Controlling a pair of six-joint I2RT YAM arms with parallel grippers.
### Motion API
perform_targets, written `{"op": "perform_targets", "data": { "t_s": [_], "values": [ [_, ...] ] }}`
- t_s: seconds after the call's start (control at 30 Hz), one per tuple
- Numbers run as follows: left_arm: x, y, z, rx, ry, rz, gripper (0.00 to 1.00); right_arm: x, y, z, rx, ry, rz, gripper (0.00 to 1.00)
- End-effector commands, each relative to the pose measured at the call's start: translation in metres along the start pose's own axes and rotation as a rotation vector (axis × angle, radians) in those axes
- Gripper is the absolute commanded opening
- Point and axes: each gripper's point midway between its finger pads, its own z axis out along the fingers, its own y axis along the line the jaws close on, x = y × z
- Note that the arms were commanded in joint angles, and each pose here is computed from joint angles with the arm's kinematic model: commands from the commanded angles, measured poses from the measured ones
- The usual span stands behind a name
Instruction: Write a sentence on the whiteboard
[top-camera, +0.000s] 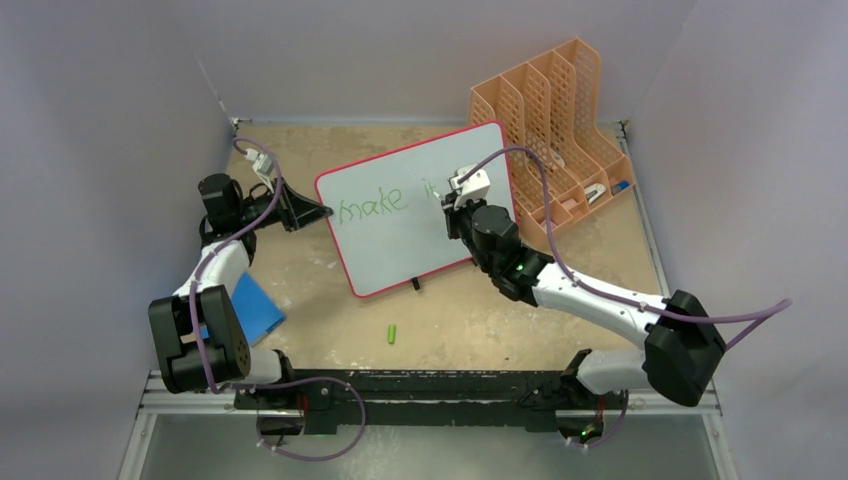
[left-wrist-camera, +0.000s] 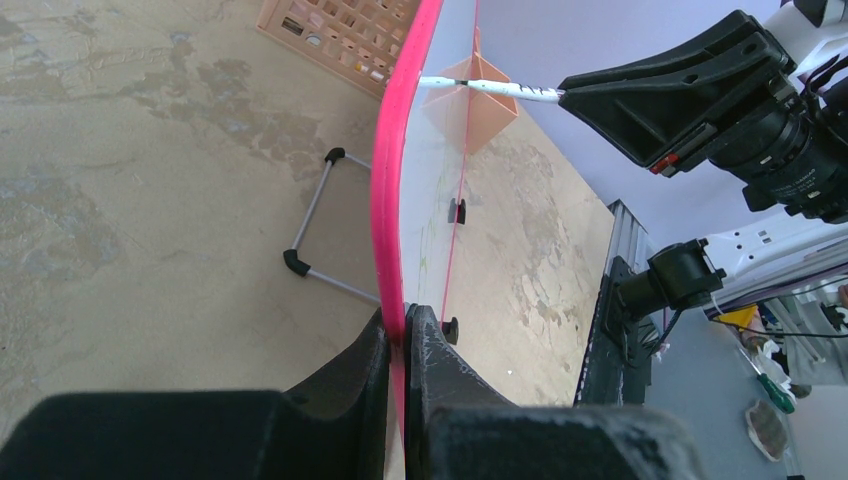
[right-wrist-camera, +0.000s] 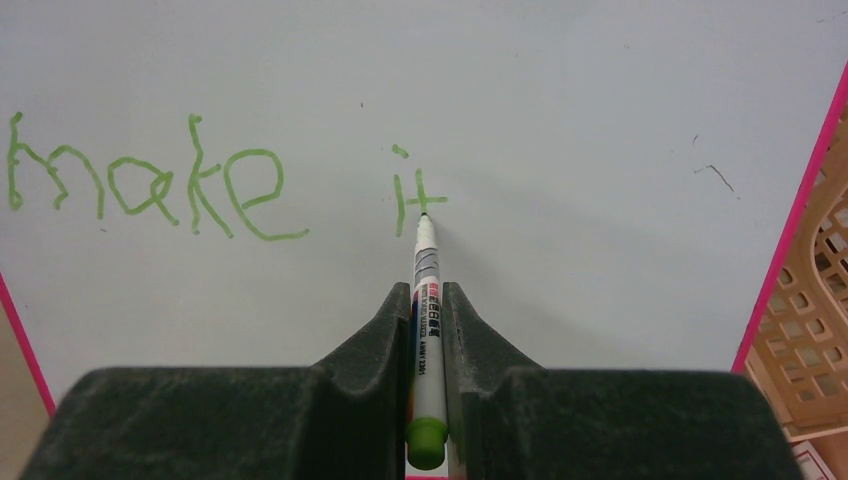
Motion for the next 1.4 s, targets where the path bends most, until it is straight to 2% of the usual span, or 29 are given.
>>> {"op": "perform_targets", "data": {
  "t_s": [0.0, 0.43, 0.77, 1.0, 1.37],
  "values": [
    [-0.006, -0.011, 0.003, 0.032, 0.005, 0.079, 0.0, -0.004, -0.004, -0.006, 0.006, -0.01, 0.021, 0.0],
    [-0.005, -0.011, 0.003, 0.032, 0.006, 0.077, 0.0, 0.007, -0.007, -0.009, 0.017, 0.021, 0.015, 0.0],
    [-0.005, -0.011, 0.003, 0.032, 0.006, 0.077, 0.0, 0.001, -0.022, -0.007, 0.102, 0.003, 0.007, 0.0],
    [-0.005, -0.011, 0.003, 0.033, 0.006, 0.078, 0.0, -0.009, -0.024, -0.005, 0.117, -0.024, 0.01, 0.0],
    [-0.006, -0.011, 0.003, 0.032, 0.005, 0.079, 0.0, -0.039, -0.017, -0.016, 0.047, -0.11, 0.024, 0.0]
  ]
}}
